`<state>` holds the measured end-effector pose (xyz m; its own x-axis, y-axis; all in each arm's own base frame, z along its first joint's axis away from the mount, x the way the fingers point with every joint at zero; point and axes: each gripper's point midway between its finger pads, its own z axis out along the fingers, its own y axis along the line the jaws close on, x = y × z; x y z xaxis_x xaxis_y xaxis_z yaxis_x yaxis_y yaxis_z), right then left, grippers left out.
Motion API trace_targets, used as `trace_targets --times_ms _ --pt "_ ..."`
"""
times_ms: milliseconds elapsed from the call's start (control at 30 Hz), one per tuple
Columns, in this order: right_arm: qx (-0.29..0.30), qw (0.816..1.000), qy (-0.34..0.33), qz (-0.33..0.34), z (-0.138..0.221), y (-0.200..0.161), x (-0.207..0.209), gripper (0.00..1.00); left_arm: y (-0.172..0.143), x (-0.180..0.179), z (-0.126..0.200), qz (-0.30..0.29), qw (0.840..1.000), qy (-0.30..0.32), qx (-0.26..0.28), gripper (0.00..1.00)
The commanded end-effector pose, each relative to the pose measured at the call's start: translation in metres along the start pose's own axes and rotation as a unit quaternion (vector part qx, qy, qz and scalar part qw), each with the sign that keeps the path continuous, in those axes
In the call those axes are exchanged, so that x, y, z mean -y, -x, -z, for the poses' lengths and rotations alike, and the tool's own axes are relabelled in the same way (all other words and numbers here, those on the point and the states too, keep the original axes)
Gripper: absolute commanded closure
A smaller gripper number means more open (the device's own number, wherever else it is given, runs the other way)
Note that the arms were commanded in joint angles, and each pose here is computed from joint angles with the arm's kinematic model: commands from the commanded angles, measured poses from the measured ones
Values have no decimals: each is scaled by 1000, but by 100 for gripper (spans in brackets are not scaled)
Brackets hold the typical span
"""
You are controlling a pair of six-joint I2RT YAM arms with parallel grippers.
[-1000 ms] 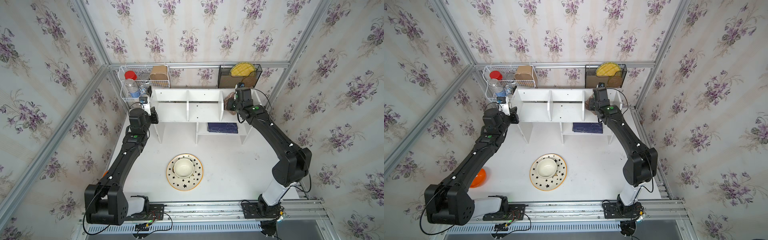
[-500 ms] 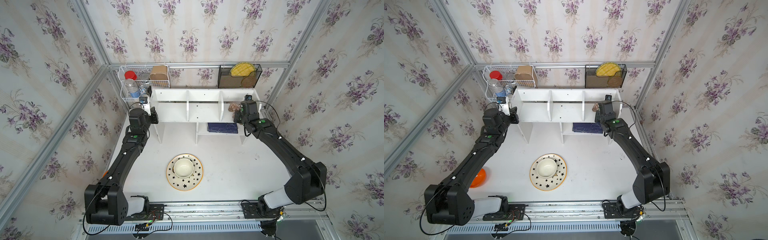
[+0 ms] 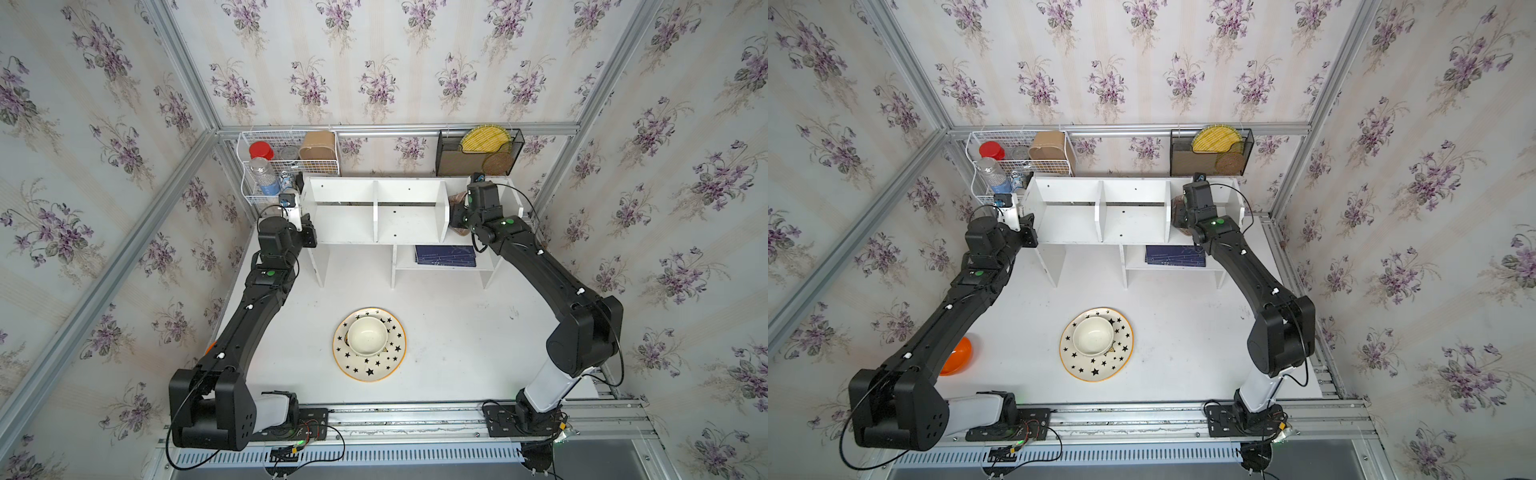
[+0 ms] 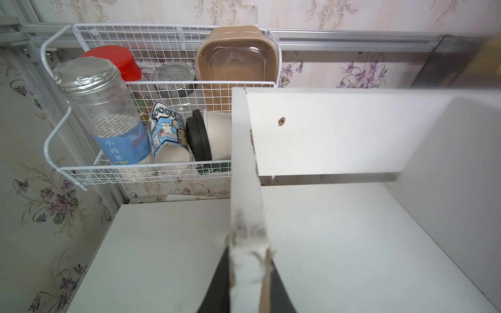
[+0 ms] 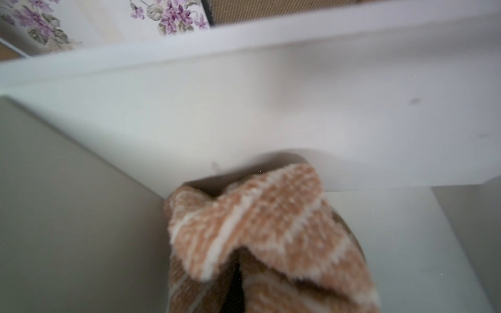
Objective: Wipe the bookshelf clean with a cloth
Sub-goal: Wipe the dust from the shelf.
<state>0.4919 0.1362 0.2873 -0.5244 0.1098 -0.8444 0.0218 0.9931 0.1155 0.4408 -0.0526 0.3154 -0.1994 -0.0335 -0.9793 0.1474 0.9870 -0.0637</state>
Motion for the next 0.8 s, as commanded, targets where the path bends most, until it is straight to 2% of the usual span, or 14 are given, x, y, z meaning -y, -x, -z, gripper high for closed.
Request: trace_targets --times_ms 0,233,400,567,667,767 --pt "0 998 -59 12 8 -2 29 100 -36 34 5 6 993 -95 -70 100" --pt "-29 999 -43 14 27 -51 30 100 -37 36 3 8 992 -102 -72 100" --pt "-41 999 31 1 36 -72 -6 100 -38 35 3 7 992 -101 -74 100" --pt "-57 995 86 -10 18 -65 -37 100 -37 36 5 4 992 -103 -72 100" --pt "-55 997 57 -6 6 -51 -32 100 -36 36 6 -1 992 -103 -72 100" --pt "-50 998 18 -22 3 -44 -3 100 -35 37 7 -1 992 -103 -70 100"
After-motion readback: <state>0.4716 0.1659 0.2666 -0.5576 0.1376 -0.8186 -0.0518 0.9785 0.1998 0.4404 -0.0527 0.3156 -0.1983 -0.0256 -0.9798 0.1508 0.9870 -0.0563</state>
